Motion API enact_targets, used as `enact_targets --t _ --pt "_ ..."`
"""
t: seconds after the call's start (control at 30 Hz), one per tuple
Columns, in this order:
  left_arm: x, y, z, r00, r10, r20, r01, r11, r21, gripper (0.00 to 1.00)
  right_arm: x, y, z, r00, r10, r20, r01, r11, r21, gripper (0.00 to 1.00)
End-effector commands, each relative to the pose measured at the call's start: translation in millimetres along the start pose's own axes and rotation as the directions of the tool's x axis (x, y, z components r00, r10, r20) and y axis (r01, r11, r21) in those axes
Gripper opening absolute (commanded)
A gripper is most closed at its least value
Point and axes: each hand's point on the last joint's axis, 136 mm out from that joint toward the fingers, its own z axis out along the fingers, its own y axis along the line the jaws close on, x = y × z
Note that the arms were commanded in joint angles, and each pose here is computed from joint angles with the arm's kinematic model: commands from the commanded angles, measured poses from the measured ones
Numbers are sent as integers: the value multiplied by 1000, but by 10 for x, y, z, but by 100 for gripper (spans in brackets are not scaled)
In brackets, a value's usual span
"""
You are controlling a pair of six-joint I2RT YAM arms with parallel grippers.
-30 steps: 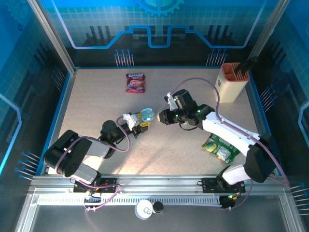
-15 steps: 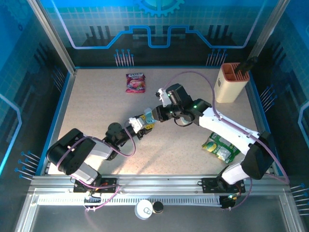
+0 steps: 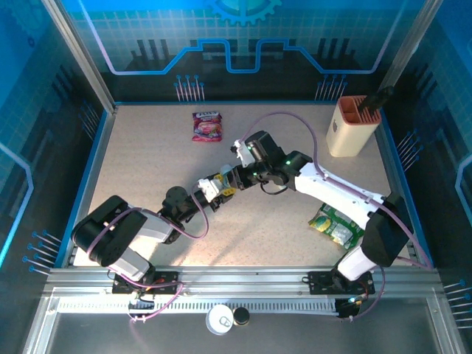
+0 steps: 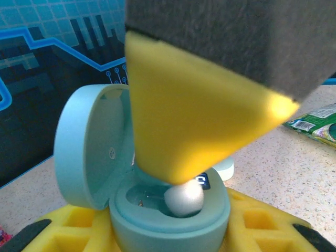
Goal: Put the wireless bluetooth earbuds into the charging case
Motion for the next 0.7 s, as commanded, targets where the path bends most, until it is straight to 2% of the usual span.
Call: enact_targets --t 0.0,0.13,0.3,0.43,0.67 --pt "-135 33 34 998 38 44 -37 999 -16 28 -20 92 58 1000 -16 -1 16 1000 -21 18" --pt "-126 30 26 998 38 41 -37 999 -18 28 7 92 100 1000 -8 -10 7 1000 -29 19" --pt "-134 46 33 998 38 42 -37 999 -24 28 19 92 78 1000 -5 -6 5 1000 -28 28" --pt "-131 86 25 999 11 39 -9 999 -44 29 -28 14 -74 999 -1 41 1 1000 1 37" --pt "-64 49 -11 1000 10 23 -10 1000 -30 29 -148 -64 -410 992 14 128 -10 999 -31 38"
